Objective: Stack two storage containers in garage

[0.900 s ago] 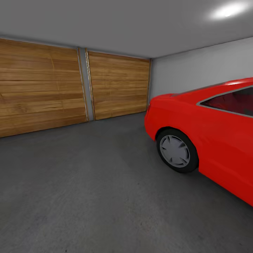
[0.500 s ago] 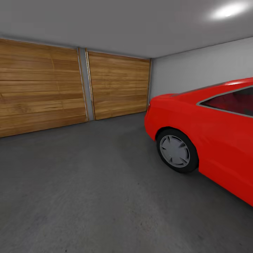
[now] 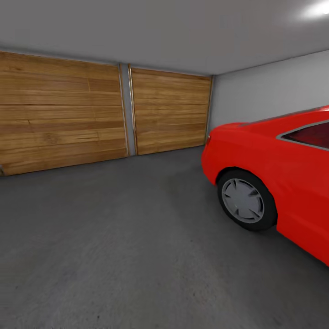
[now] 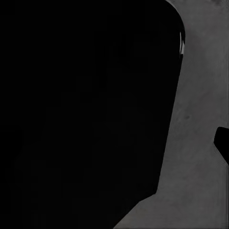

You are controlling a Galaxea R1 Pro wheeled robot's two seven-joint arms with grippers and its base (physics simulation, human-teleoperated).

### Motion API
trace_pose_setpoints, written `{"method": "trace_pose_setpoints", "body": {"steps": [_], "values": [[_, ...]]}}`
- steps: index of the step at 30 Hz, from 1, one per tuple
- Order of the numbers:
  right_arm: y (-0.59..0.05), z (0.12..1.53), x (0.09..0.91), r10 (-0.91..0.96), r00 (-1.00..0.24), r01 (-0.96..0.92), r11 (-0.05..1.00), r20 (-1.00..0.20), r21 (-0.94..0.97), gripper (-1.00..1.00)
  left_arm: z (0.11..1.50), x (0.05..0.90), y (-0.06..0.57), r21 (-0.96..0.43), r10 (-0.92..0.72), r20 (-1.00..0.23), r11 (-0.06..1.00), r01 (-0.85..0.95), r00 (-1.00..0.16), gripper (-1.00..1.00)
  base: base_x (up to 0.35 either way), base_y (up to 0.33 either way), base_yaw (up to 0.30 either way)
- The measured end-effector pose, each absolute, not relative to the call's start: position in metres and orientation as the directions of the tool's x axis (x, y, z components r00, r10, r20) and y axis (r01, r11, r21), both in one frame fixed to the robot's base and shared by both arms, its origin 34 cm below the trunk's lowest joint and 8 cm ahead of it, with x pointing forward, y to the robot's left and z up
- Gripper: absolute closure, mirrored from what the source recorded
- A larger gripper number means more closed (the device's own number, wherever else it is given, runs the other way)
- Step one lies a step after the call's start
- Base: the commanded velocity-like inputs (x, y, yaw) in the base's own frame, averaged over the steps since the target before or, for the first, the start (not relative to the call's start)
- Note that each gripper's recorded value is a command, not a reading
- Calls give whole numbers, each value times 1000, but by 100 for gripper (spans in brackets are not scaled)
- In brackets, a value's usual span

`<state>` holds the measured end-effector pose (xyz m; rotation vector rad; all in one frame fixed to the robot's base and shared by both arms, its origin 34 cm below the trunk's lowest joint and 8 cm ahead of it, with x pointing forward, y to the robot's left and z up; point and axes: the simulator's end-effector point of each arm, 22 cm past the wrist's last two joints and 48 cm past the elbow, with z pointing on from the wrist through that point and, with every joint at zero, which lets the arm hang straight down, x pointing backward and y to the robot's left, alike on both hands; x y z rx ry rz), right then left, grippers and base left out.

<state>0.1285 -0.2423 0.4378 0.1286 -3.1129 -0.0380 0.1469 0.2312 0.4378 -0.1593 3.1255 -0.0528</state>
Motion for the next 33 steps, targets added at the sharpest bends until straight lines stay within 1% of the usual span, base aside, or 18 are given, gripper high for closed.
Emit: {"method": "trace_pose_setpoints", "body": {"steps": [15, 21, 33], "values": [[-242, 438, 130, -82, -996, -81, 996, 20, 25, -100, 438, 147, 231, -35, -103, -10, 994, -103, -995, -100, 0, 0, 269], [-242, 438, 137, -81, -997, -81, 996, -14, 25, -100, 438, 147, 230, -35, -103, -10, 994, -103, -995, -100, 0, 0, 269], [-241, 438, 138, -81, -997, -81, 996, -20, 26, -100, 438, 147, 231, -34, -103, -11, 994, -103, -995, -100, 0, 0, 269]]}}
